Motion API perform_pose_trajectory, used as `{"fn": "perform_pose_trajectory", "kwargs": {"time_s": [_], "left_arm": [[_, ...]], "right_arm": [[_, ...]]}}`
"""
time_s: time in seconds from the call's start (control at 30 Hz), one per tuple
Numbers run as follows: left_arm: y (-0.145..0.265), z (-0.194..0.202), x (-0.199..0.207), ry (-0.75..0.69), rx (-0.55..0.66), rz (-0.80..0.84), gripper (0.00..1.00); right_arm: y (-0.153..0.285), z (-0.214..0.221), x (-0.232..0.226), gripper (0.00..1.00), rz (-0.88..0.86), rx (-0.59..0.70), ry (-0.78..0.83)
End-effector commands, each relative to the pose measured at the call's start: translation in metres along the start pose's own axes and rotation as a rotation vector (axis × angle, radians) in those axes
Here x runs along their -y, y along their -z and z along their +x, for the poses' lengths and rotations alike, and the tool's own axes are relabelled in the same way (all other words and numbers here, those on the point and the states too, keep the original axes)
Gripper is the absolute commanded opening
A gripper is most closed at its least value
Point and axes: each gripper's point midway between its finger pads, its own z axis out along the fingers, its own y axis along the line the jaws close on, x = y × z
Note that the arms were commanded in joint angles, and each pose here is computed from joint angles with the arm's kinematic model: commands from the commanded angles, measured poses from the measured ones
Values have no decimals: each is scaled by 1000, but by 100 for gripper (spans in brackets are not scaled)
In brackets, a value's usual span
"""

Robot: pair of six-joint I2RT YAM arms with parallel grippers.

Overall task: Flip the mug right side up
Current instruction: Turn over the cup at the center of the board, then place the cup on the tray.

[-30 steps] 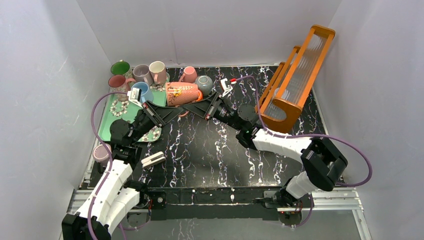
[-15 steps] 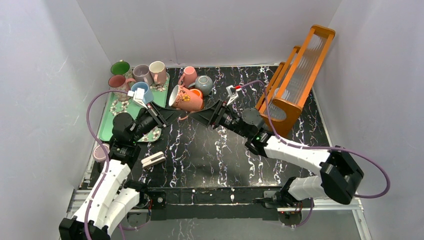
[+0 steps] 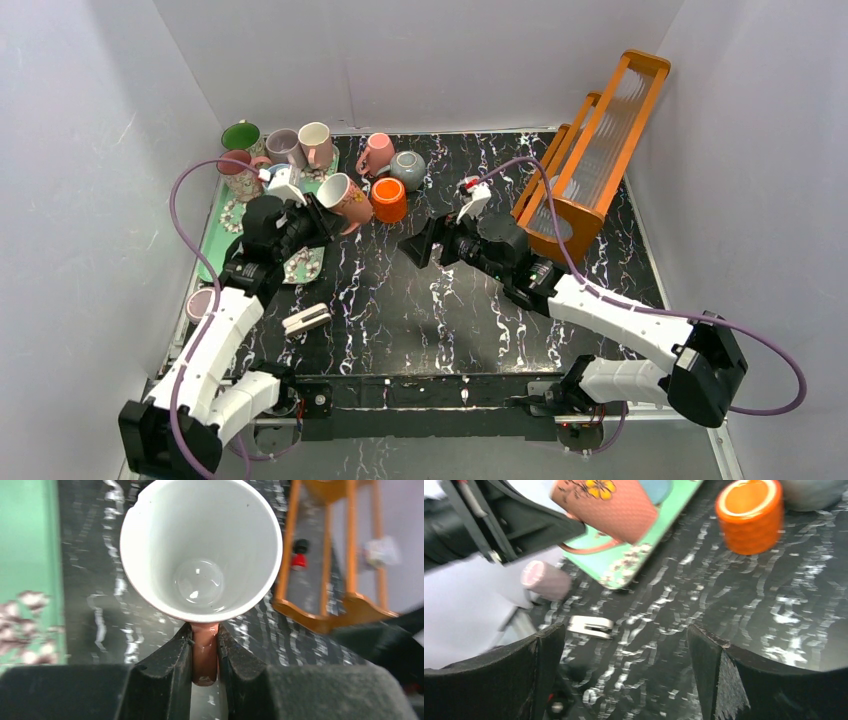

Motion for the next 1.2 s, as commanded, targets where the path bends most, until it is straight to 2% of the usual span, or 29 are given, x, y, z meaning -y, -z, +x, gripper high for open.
{"fn": "perform_pose_trajectory", "kwargs": {"time_s": [0.0, 0.23, 0.5, 0.77, 1.17], "left_arm": [[-8, -46, -32, -181, 87, -216, 0], [-44, -75, -65, -270, 46, -406, 0], [-82, -90, -105, -291, 52, -548, 0], [-110, -91, -139, -285, 3, -587, 0], [-137, -97, -173, -277, -24, -599, 0]], "right_arm": [[9, -9, 42, 99, 222, -42, 240], [16, 4, 86, 99, 405, -111, 382], [24, 4, 97, 99, 445, -103, 464], [33, -2, 91, 99, 411, -49, 471], [28, -1, 84, 99, 372, -60, 462]]}}
